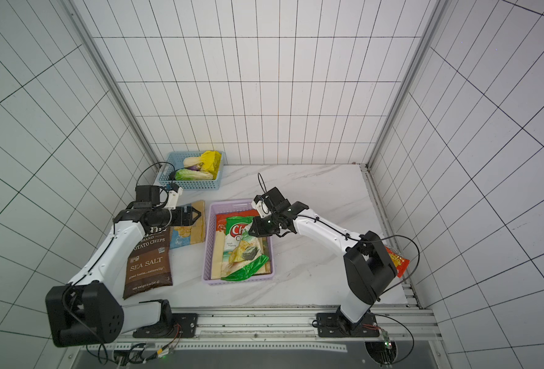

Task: Put the potato chips into the basket
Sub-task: Place the potato chip in the basket.

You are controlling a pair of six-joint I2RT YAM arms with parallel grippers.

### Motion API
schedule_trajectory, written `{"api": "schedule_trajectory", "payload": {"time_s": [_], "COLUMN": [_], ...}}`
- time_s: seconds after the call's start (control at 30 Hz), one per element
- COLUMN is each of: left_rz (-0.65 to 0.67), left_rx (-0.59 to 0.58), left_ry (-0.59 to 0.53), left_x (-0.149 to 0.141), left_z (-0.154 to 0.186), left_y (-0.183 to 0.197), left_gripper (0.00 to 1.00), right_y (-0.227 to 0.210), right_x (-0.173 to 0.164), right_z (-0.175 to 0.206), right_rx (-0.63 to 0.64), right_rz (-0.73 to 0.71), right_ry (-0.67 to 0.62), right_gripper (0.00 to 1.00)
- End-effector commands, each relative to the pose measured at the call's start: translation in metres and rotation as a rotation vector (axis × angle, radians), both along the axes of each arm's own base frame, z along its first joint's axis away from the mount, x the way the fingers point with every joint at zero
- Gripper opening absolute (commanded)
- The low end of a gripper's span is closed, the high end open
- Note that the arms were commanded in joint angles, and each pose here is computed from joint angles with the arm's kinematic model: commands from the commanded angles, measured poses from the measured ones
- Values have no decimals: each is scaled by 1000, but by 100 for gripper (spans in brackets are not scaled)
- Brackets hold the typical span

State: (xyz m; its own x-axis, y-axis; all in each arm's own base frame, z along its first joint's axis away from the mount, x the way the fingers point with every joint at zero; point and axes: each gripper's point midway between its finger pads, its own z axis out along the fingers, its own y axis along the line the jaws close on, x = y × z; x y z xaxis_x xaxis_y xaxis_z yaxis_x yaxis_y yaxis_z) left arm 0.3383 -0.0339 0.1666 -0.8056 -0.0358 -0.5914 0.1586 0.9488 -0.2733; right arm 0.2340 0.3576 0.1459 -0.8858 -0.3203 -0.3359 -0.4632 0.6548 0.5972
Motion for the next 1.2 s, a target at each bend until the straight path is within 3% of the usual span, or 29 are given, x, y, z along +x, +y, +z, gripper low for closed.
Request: {"api": "schedule_trajectory", "payload": {"time_s": [0.0, 0.07, 0.2, 0.4, 0.5, 0.8, 0.93, 1.17], "left_rz": [-3, -3, -6, -24, -44, -122, -214, -422], "left_rx": [-13, -14, -16, -28, -42, -84, -81, 5], "left_ry": [-43, -44, -50, -47, -48, -79, -99, -81], "left_x": [4, 4, 4, 4, 4, 4, 0, -14], "left_z": [16, 16, 18, 18, 19, 32, 36, 27], "left_y": [-1, -1, -1, -5, -8, -24, -47, -97], "left_gripper": [96, 96, 96, 96, 96, 96, 96, 92], "right_y": [-8, -12, -25, -27, -26, -38, -33, -48], "right_x": [2, 6, 17, 23, 24, 35, 35, 54], "right_z": [-9, -7, -4, -4, 7, 26, 4, 3], "right_rx": [-17, -21, -33, -31, 18, 20, -39, -128], "right_rz": [-37, -58, -122, -148, -172, -262, -240, -280], "right_ry": [6, -8, -15, 7, -11, -75, -27, -140], "right_gripper": [35, 49, 63, 64, 76, 79, 77, 76]}}
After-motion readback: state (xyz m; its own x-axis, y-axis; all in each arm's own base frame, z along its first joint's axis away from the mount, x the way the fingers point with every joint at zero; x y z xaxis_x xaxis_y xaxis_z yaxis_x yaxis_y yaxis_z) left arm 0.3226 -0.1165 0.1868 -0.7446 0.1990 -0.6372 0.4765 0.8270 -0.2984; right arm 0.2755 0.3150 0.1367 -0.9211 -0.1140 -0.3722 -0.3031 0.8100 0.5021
